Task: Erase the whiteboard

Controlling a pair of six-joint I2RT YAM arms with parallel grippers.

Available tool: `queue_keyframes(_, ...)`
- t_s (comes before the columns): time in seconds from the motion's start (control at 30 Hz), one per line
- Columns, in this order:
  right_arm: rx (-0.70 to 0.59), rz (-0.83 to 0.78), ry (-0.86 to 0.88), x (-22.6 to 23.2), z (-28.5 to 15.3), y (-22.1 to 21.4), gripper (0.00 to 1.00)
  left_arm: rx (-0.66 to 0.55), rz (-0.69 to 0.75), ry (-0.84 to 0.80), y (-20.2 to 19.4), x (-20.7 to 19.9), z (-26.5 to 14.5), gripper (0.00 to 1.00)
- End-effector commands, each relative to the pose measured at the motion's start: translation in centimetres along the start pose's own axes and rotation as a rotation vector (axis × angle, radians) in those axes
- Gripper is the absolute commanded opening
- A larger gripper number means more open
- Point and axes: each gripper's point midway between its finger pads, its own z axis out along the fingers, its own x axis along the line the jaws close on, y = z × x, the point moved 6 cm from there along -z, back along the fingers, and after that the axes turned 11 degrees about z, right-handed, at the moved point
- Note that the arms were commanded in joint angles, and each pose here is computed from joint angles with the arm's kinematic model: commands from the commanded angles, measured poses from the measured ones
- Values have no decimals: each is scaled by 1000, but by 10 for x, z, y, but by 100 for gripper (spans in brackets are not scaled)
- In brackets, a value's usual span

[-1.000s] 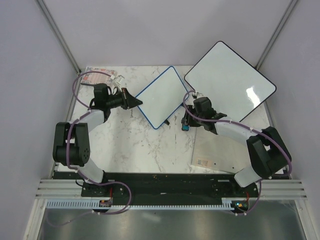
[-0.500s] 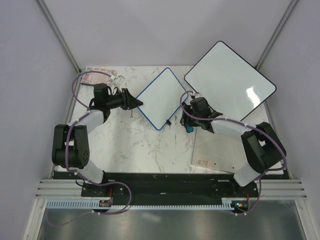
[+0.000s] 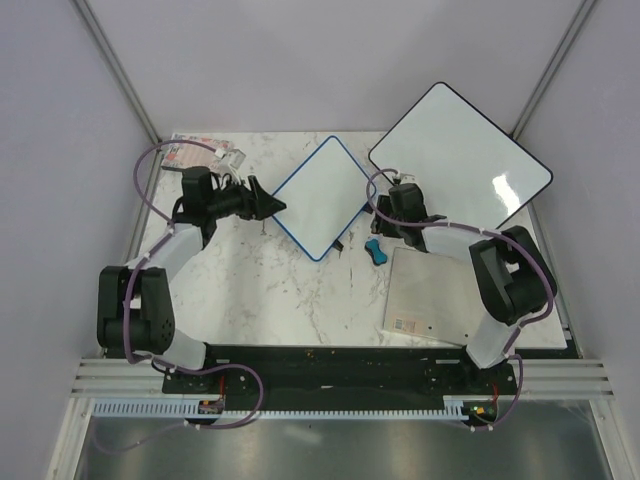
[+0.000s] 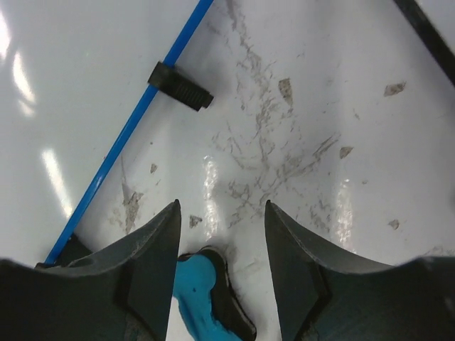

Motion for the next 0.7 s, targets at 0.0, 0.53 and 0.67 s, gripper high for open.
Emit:
queue_keyframes(0.0, -46, 59, 97, 9, 12, 28, 57, -38, 109, 86, 20, -10, -17, 76)
queue_keyframes(0.53, -45, 95, 67, 2, 47, 42, 18, -45, 126, 445, 45, -26, -74, 28)
queue_keyframes(0.67, -36, 91, 58, -1, 58, 44, 11, -102, 172, 339, 49, -66, -78, 2)
